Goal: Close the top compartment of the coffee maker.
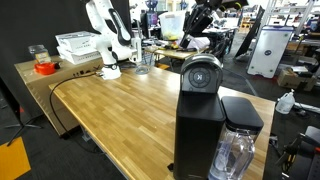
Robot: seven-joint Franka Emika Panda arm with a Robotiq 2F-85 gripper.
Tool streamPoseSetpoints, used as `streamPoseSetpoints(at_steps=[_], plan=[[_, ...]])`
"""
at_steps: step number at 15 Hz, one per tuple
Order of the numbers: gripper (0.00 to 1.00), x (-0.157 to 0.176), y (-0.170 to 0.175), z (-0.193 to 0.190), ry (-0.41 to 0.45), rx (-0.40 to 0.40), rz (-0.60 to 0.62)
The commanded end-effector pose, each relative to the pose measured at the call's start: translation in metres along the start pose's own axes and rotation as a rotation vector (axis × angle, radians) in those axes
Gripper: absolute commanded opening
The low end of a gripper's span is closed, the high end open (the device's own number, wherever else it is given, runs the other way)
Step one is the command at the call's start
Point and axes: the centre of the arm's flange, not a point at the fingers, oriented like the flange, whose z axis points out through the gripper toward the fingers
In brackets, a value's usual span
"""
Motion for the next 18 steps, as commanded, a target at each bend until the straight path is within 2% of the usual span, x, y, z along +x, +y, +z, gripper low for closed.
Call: streamPoseSetpoints(at_steps=[1, 8, 18], plan=[[0.0, 0.002, -0.007, -0.003, 0.011, 0.06, -0.052], [0.0, 0.015, -0.038, 0.016, -0.024, 0.185, -0.14], [0.0, 0.017, -0.048, 0.02, -0.049, 0.221, -0.17]])
